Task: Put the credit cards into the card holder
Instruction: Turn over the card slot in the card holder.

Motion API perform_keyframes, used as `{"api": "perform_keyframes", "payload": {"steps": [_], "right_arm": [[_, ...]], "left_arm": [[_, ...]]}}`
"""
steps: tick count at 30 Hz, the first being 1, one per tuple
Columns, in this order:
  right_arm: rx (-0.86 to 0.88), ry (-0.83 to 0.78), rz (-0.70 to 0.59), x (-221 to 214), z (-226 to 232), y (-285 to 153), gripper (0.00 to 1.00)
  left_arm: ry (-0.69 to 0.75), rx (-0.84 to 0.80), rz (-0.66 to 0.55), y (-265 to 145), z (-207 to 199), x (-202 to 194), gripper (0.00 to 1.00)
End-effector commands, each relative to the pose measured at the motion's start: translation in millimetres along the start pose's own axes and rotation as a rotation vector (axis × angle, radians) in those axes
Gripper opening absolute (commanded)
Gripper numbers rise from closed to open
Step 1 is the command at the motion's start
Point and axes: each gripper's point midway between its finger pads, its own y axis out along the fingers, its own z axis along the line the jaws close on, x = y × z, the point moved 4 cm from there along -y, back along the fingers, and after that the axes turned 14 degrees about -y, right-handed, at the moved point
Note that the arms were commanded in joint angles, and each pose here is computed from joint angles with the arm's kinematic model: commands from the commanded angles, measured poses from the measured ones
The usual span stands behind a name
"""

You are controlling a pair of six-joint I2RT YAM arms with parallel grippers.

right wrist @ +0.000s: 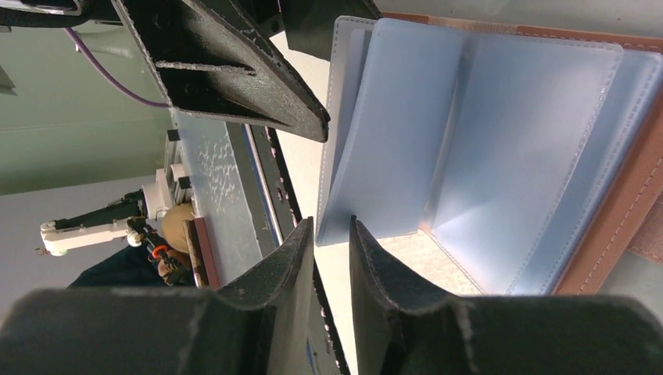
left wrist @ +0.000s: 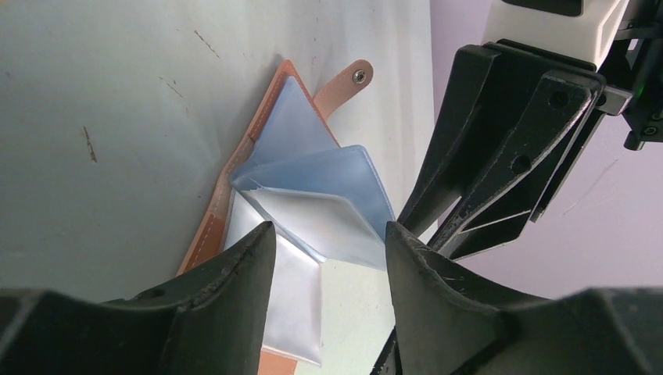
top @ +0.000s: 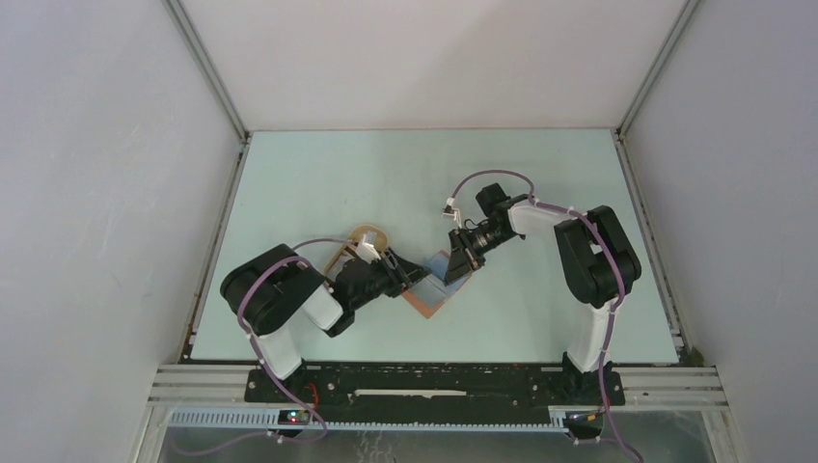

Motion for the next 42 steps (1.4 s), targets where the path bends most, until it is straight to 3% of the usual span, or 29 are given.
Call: {"api": "perform_keyframes", "payload": {"steps": [1, 8, 16, 26, 32, 36, 40, 42], "right_arm": [[-0.011, -0.045, -0.010, 11.6, 2.2, -2.9, 0.33], [-0.033, -0.058, -0.033, 16.3, 2.6, -11.9, 0.41], [-0.091, -0.059, -0.025, 16.5, -4.7, -15.2, 0.44], [-0.303, -0.169, 0.004, 23.8, -12.2, -33.0, 0.44], [-0.437, -0.376, -0.020, 38.6, 8.5, -49.7, 0.44], [-0.411, -0.500, -0.022, 41.0, 28.3, -38.0, 0.42], [-0.294, -0.427, -0.030, 36.2, 29.9, -10.0, 0.36], [-0.264, -0.335, -0.017, 31.1, 19.4, 0.6, 0.27]], "left_arm": [[0.012, -0.015, -0.021, 3.4, -5.0, 5.1, 0.56], [-0.002, -0.005, -0.019, 1.6, -2.0, 4.2, 0.44], [-0.018, 0.010, -0.015, -3.1, 1.5, 2.6, 0.35], [-0.005, 0.130, -0.027, -18.2, 14.3, 1.2, 0.35], [0.029, 0.220, -0.026, -28.2, 23.4, 0.8, 0.39], [0.055, 0.258, -0.033, -31.0, 23.8, 2.1, 0.40], [0.080, 0.284, -0.050, -36.1, 23.2, 4.4, 0.40], [0.101, 0.287, -0.054, -39.7, 19.8, 5.2, 0.40]]}}
